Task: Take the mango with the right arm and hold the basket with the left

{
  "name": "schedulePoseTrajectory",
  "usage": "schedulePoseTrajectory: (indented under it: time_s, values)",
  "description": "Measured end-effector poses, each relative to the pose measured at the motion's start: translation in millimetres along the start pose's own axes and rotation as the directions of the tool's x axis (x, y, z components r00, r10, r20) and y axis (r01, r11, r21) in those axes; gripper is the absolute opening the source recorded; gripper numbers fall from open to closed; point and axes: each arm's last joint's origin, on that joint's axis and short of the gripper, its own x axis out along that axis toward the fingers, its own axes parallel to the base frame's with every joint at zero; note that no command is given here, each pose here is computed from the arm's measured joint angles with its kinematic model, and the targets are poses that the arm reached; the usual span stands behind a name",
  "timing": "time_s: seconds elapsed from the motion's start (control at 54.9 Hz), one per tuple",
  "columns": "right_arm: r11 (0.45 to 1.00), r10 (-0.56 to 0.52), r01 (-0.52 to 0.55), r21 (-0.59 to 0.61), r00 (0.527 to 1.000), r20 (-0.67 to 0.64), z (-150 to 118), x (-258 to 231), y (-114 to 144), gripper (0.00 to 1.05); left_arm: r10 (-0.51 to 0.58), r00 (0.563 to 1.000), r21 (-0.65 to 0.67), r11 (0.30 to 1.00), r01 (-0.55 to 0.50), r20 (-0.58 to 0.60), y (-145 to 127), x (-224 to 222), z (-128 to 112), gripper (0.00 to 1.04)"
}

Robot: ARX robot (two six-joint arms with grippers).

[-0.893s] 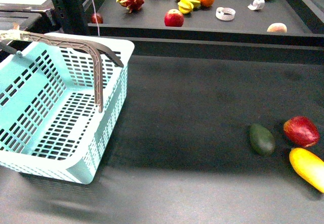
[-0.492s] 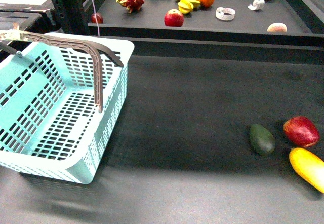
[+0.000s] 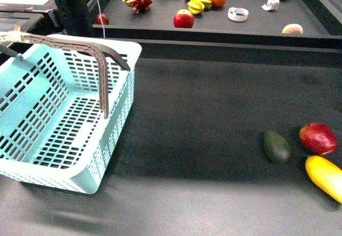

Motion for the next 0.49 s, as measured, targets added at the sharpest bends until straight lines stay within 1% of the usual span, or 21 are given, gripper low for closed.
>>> schedulePoseTrajectory:
  time_s: [0.109,0.182,0.328,0.492]
  values:
    - [1.000,0.000,0.000,0.000,1.000,0.000,0.0,0.0,0.0,0.97,0.012,0.997,-0.049,0.999,-0.016,-0.078,-14.8,42.9,-19.8,0.97]
    - [1.000,0.000,0.000,0.000,1.000,0.000,0.0,0.0,0.0,0.97,-0.005,0.993,-0.085,0.996,-0.005,-0.117,-25.9,64.5,-31.8,0.97]
    - [1.000,0.000,0.000,0.000,1.000,0.000,0.0,0.0,0.0,0.97,-0.057,0.984,-0.138,0.990,0.033,-0.172,-50.6,95.6,-50.4,0.97]
    - [1.000,0.000,0.000,0.000,1.000,0.000,0.0,0.0,0.0,0.97,-0.062,0.974,-0.179,0.984,0.023,-0.218,-62.3,119.4,-71.1,0.97]
